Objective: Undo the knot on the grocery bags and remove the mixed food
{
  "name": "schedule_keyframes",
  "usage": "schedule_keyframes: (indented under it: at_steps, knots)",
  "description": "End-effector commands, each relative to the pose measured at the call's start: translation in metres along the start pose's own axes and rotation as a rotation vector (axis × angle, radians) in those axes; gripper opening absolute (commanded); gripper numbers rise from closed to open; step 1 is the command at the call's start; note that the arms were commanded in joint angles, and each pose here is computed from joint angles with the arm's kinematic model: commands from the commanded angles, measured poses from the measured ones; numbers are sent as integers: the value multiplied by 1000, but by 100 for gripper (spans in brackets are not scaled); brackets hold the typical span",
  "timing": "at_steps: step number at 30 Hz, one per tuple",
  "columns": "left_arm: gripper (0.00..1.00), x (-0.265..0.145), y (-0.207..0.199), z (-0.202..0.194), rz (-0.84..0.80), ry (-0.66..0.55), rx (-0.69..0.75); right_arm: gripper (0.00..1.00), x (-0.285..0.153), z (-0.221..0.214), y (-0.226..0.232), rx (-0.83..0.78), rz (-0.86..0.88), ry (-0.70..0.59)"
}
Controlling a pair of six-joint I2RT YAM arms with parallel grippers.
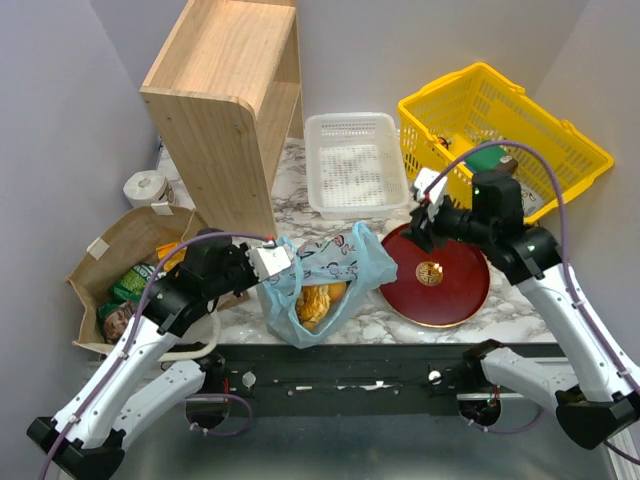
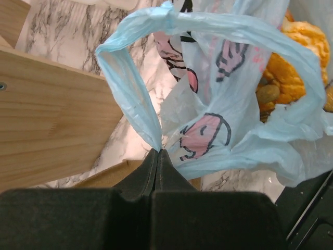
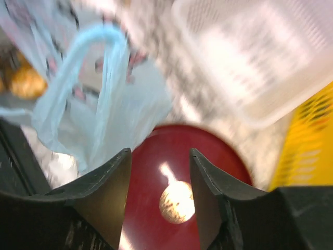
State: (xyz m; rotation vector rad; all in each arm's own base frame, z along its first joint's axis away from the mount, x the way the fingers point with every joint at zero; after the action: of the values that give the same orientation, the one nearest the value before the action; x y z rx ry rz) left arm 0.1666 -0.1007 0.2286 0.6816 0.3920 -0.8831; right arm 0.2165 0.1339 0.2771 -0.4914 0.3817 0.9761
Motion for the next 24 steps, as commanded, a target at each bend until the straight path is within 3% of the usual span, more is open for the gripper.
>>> schedule_keyframes:
  at_steps: [1, 5, 7, 11, 17, 24]
  knots:
    - [0, 5, 13, 9, 81, -50, -119, 59, -22, 72, -6, 32, 11, -207]
    - [0, 8, 21, 18, 105, -95, -230, 50, -11, 104, 21, -41, 164, -314]
    - [0, 9, 21, 21, 91, -108, -289, 47, 15, 110, 41, -72, 288, -294]
    - [0, 14, 15, 24, 45, -132, -409, 28, 58, 113, 88, -86, 497, -257]
    - [0, 17, 17, 29, 52, -166, -495, 13, 107, 86, 103, 35, 598, -135]
    - [0, 24, 19, 20, 74, -201, -569, 0, 117, 71, 118, 53, 671, -80]
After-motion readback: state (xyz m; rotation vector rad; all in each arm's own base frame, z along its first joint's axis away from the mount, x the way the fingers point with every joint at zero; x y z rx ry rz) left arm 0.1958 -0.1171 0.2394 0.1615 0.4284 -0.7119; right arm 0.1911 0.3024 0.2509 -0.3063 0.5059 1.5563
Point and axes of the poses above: each gripper's point midway between its finger pads, its own x axis out along the fingers, its own y axis along the line the jaws close on, z = x × y, the point moved 5 cm from there along -x, back along the fingers, and after that the axes turned 2 degrees about -x, right-handed, at the moved point
